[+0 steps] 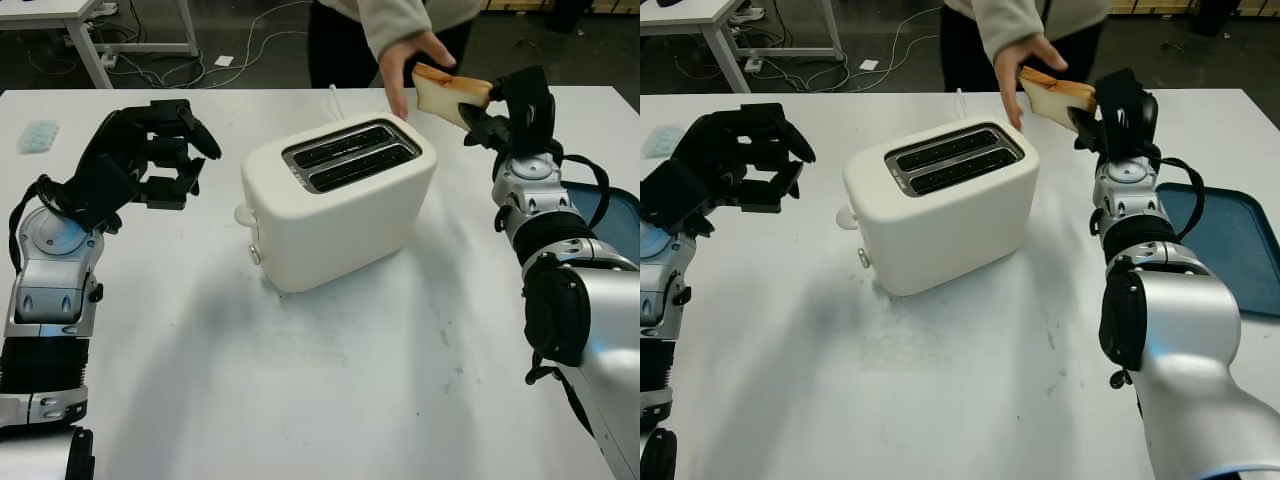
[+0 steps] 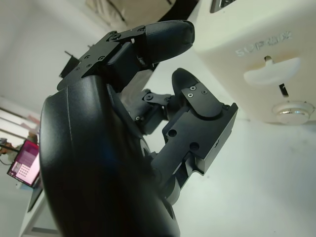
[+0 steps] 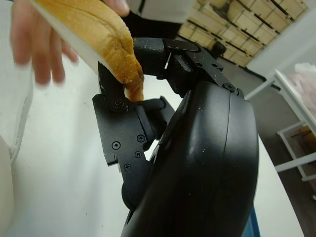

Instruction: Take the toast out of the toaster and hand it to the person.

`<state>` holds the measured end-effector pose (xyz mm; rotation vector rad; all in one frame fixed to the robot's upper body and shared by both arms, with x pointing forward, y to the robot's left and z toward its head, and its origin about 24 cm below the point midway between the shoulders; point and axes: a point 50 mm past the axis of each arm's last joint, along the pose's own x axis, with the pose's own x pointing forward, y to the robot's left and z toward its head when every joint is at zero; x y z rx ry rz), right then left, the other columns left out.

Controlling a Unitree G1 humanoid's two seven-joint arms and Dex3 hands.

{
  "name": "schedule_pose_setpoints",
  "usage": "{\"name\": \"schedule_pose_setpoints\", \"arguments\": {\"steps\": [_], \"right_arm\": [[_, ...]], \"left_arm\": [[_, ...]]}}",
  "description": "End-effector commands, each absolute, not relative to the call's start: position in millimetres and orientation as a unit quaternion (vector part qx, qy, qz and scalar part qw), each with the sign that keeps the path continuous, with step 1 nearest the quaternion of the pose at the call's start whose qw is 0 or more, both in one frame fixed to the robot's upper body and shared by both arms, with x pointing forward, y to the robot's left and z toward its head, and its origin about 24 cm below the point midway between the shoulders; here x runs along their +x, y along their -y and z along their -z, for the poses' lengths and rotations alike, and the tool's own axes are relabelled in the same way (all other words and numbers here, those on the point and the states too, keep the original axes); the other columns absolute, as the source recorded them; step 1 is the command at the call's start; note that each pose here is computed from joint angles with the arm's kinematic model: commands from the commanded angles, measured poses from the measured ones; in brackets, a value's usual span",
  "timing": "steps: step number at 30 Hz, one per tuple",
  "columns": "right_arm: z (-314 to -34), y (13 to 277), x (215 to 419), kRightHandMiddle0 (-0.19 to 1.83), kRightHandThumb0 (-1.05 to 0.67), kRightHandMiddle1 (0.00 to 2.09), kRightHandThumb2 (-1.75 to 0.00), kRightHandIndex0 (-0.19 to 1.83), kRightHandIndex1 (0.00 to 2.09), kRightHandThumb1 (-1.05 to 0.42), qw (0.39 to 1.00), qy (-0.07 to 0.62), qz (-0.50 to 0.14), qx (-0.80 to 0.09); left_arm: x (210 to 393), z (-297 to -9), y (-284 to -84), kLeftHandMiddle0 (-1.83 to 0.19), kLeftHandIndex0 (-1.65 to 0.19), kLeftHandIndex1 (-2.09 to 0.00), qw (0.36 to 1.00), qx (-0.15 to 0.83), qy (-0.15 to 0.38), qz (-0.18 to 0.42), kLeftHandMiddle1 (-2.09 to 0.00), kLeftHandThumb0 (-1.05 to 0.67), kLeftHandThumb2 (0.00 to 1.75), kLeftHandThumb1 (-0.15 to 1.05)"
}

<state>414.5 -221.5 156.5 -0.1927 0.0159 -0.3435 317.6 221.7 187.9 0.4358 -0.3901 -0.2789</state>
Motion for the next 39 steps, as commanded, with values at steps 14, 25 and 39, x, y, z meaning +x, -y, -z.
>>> {"name": "schedule_pose_setpoints", "arguments": {"steps": [14, 25, 39], "right_arm": [[-160.8, 215.9, 416.2, 0.64, -0.21, 1.75, -0.11, 0.86, 1.75, -0.92, 0.982, 0.004, 0.160, -0.101], [-159.7, 215.0, 416.1, 0.66, -0.23, 1.75, -0.11, 0.86, 1.75, -0.92, 0.981, 0.002, 0.156, -0.112], [-158.2, 220.2, 415.9, 0.98, -0.51, 1.31, -0.08, 1.00, 1.66, -0.92, 0.978, -0.018, 0.117, -0.170]], "left_arm": [[319.4, -192.3, -221.3, -0.99, -0.77, -1.24, 0.943, 0.219, 0.207, 0.139, -1.42, 0.00, 1.15, 0.47], [318.6, -193.0, -221.4, -0.98, -0.75, -1.23, 0.944, 0.221, 0.201, 0.138, -1.42, 0.02, 1.14, 0.49], [318.4, -192.8, -220.6, -0.98, -0.75, -1.23, 0.944, 0.221, 0.201, 0.138, -1.42, 0.04, 1.14, 0.48]]}}
